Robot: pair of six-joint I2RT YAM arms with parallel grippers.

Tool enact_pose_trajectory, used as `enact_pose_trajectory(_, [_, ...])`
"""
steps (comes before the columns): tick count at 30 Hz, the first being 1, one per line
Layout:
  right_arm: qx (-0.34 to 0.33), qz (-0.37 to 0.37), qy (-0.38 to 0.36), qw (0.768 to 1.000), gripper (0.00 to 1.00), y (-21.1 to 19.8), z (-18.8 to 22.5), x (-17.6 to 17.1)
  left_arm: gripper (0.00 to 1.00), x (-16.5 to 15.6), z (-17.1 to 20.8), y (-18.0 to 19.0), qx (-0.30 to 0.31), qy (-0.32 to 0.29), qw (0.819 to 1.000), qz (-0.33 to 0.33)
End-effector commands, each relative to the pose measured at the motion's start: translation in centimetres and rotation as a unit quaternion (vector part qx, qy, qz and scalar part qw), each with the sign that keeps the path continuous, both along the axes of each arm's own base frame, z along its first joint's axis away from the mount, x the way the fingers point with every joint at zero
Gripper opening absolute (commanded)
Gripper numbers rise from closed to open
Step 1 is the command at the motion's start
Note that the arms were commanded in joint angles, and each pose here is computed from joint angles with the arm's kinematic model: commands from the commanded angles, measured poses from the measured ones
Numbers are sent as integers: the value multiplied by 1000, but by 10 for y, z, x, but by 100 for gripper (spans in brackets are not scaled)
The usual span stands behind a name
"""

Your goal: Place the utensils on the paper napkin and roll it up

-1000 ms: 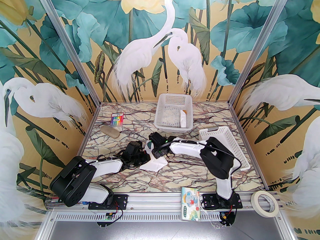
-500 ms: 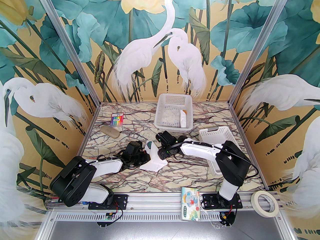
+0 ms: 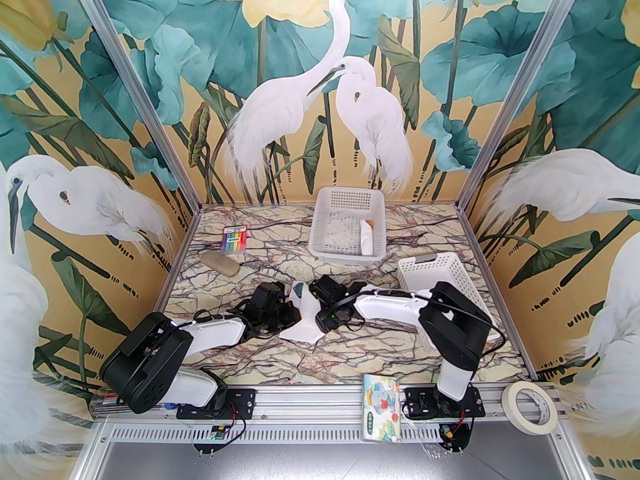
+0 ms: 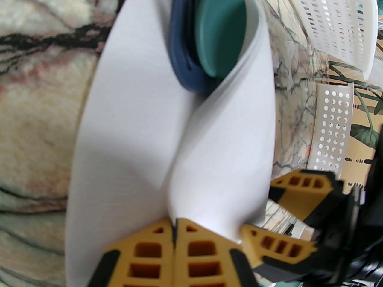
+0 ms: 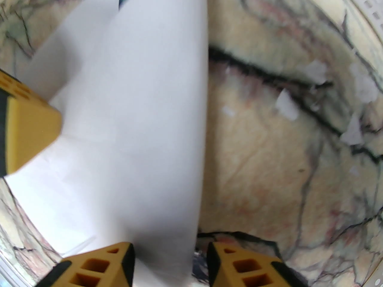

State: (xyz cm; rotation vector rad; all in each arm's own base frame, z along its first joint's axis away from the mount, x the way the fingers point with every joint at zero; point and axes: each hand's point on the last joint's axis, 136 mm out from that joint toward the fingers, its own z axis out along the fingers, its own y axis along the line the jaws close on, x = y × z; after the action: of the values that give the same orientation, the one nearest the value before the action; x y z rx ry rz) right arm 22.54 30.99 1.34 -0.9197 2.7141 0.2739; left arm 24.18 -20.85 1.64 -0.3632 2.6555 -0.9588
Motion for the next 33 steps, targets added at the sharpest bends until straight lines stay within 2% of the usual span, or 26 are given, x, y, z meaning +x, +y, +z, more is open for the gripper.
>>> enact_pose_trajectory(1, [-39, -7, 16, 999, 43, -14, -19, -10, 0, -10, -19, 15, 44, 33, 998, 9])
enact_pose_trajectory(5, [-61, -7, 21, 998, 39, -21, -26, -15, 5, -7, -14, 11, 35, 26, 999, 6])
enact_pose_trajectory(14, [-79, -5, 35, 996, 37, -29, -38, -27, 27, 2, 17, 7, 27, -8, 1000, -4])
enact_pose_trajectory(22, [-75, -2, 38, 996, 36, -25, -38, -30, 48, -18, 31, 36, 66, 0, 998, 14])
enact_pose_trajectory(27, [-68, -1, 39, 997, 36, -20, -37, -31, 52, -41, 27, 53, 86, 27, 996, 20])
enact_pose_trajectory(33, [-66, 1, 38, 997, 35, -17, -37, -32, 52, -54, 18, 47, 59, 57, 997, 14])
